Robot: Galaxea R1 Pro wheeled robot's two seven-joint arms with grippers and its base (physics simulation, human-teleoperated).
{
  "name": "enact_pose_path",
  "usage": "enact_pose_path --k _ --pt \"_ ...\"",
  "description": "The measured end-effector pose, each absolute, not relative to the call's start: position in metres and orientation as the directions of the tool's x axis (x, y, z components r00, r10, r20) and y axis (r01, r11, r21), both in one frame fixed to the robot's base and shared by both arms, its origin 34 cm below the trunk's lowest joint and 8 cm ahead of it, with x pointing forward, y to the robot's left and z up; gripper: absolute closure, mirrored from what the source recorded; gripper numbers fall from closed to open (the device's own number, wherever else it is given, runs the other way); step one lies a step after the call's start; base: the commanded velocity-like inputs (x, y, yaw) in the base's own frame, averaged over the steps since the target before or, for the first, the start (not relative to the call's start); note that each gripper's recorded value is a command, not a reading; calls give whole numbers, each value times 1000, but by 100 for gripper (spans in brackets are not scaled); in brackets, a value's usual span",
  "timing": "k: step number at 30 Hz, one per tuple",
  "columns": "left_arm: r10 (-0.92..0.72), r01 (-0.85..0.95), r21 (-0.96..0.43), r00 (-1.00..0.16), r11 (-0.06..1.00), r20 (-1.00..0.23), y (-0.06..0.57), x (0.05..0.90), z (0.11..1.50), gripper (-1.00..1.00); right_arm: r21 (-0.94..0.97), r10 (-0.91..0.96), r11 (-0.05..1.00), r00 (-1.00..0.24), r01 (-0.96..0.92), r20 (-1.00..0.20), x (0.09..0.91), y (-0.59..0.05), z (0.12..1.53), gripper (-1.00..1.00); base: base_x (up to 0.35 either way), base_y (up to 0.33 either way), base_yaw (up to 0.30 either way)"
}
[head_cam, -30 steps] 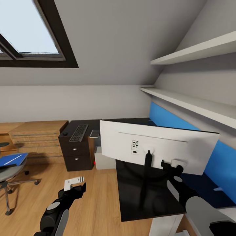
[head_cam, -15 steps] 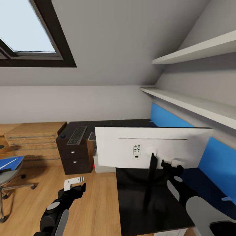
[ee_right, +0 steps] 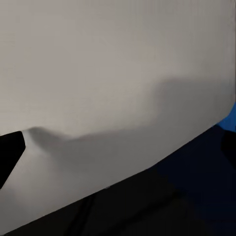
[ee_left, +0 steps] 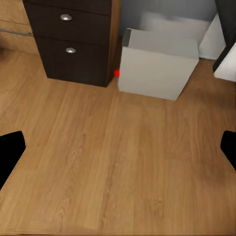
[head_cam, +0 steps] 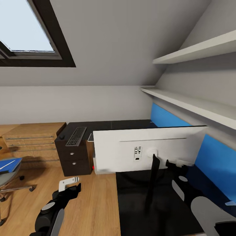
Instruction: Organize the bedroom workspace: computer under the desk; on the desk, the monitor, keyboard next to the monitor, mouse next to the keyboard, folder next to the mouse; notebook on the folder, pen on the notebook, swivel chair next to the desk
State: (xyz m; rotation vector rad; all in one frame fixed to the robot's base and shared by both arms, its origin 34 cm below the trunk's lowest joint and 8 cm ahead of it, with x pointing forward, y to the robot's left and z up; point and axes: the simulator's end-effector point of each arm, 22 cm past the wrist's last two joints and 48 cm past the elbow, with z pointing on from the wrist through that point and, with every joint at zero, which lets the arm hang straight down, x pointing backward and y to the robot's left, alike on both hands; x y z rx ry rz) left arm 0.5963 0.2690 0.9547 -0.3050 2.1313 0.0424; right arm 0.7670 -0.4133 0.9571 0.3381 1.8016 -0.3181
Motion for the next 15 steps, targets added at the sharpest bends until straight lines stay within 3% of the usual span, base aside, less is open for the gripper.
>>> enact_pose_path --k 12,15 --pt "-232 -287 -90 -511 954 -828 293 593 952 -100 -61 48 905 -244 420 -969 762 -442 961 -100 2 0 0" --pt "-236 -295 -90 -508 951 -829 297 592 953 -100 -67 45 902 -245 426 -968 760 -448 962 -100 133 0 0"
